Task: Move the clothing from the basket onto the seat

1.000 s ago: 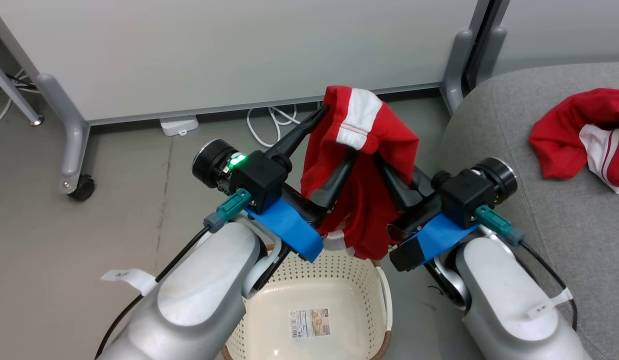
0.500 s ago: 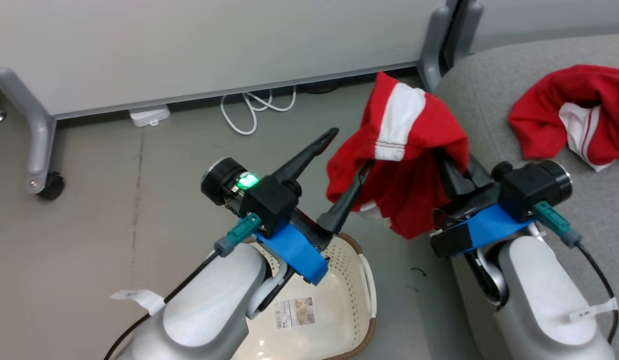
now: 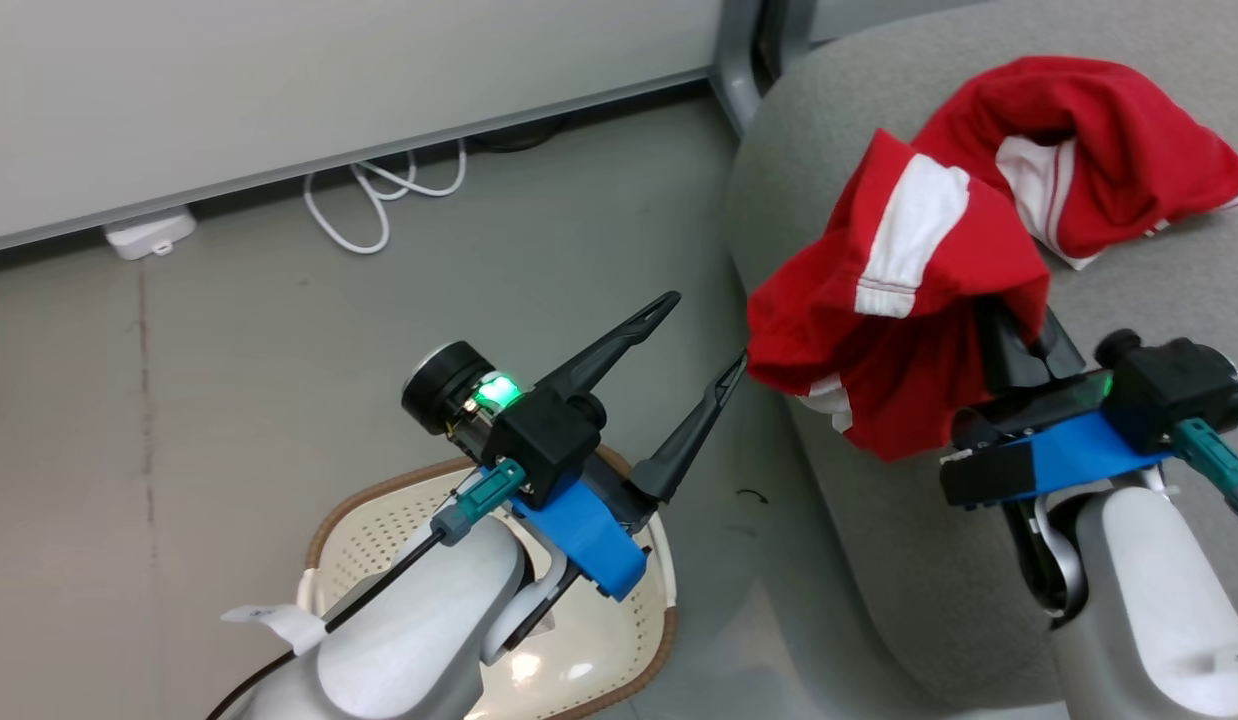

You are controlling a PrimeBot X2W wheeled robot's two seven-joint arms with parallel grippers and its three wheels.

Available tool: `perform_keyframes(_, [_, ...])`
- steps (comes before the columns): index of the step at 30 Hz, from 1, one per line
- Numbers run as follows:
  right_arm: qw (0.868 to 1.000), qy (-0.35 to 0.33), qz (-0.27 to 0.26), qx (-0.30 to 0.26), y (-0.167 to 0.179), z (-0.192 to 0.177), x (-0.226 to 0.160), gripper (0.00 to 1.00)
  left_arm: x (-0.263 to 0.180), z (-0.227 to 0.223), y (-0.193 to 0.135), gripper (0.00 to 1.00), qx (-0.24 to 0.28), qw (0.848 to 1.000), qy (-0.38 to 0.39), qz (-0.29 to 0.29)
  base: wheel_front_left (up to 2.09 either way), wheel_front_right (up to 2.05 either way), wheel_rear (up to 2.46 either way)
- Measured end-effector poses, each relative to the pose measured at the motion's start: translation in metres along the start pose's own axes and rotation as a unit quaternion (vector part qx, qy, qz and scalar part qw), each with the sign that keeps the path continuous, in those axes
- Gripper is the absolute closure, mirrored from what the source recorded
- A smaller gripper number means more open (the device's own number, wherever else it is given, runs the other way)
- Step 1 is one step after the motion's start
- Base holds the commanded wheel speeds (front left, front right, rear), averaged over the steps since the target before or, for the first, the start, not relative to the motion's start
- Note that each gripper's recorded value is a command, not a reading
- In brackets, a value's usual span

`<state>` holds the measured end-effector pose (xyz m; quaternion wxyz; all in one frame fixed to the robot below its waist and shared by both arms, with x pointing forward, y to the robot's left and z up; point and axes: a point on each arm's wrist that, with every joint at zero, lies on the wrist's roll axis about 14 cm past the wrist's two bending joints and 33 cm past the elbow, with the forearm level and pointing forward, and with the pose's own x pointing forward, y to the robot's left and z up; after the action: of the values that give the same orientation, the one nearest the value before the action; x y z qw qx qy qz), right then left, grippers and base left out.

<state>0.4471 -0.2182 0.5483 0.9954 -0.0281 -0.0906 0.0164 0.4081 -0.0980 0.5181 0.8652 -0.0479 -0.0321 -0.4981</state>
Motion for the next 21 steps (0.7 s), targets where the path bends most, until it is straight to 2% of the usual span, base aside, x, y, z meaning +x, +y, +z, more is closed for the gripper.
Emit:
perform_keyframes(11, [0.994, 0.018, -0.102, -0.026, -0.067, -0.003, -0.046, 1.0, 0.013, -0.025, -0.019, 0.0, -0.02, 0.999, 0.017, -0.041, 0.0, 0.0, 0.0])
perform_keyframes(21, [0.991, 0.02, -0.127, -0.029, -0.078, -0.003, -0.061, 1.0, 0.018, -0.027, -0.023, 0.0, -0.025, 0.998, 0.013, -0.049, 0.0, 0.0, 0.0])
